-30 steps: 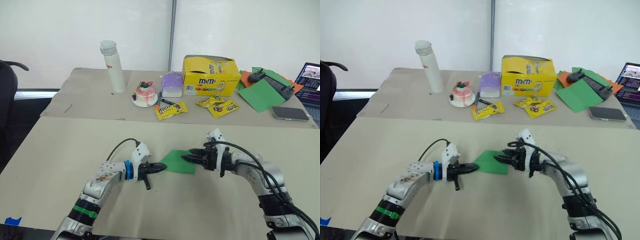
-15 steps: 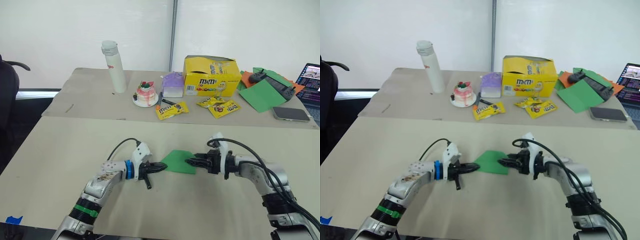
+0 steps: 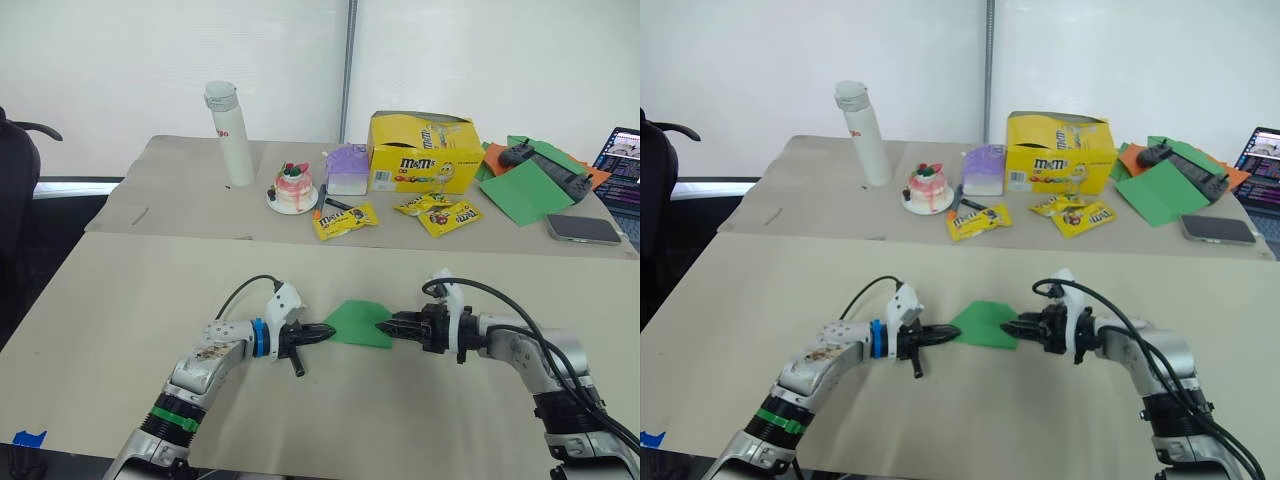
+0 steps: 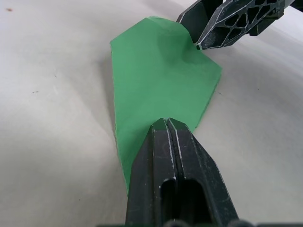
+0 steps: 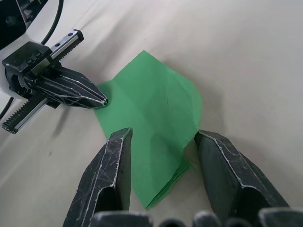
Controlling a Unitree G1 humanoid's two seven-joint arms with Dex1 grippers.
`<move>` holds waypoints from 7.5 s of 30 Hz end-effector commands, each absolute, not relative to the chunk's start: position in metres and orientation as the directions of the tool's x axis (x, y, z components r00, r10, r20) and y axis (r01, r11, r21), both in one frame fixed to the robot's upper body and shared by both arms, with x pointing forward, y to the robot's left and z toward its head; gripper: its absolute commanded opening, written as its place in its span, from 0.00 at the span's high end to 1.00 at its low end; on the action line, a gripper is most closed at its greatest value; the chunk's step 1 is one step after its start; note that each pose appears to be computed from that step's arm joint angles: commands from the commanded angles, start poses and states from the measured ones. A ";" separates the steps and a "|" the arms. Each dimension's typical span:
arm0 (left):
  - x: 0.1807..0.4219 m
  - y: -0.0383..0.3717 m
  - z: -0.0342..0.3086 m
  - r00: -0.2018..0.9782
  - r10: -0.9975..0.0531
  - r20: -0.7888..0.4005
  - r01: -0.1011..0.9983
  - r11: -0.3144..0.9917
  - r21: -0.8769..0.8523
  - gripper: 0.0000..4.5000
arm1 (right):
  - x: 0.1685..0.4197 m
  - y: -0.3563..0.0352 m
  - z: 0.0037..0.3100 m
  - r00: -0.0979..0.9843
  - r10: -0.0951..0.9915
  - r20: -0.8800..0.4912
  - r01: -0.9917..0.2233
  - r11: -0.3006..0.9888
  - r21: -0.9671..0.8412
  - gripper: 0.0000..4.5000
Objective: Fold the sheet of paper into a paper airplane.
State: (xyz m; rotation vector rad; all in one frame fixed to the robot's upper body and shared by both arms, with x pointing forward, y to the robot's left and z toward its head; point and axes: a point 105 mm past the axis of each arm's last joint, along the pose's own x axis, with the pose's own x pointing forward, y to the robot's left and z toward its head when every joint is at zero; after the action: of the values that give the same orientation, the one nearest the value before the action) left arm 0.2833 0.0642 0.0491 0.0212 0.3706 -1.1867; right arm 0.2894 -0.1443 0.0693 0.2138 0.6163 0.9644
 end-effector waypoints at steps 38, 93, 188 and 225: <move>0.280 0.065 0.031 0.318 -0.882 -0.348 0.893 0.402 -0.202 1.00 | 0.302 -0.141 0.100 0.483 0.850 -0.213 -0.689 0.518 0.506 0.90; 0.292 0.068 0.115 0.302 -0.953 0.015 0.938 0.294 -0.182 1.00 | 0.260 -0.134 0.062 0.241 0.857 -0.455 -0.737 -0.143 -0.660 1.00; 0.289 0.016 0.023 0.140 -0.919 -0.368 0.957 0.221 -0.188 1.00 | 0.277 -0.132 0.080 0.487 0.805 -0.340 -0.873 0.436 -0.217 0.99; 0.288 0.017 0.022 0.135 -0.920 -0.367 0.955 0.219 -0.198 1.00 | 0.259 -0.135 0.121 0.381 0.880 -0.283 -0.921 0.336 -0.196 0.99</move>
State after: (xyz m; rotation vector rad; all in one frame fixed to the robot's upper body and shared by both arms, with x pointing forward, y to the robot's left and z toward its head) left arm 0.2983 0.0160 0.0465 0.0998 0.3543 -1.3589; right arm 0.2569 -0.1378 0.1258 -0.3487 0.1175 1.1935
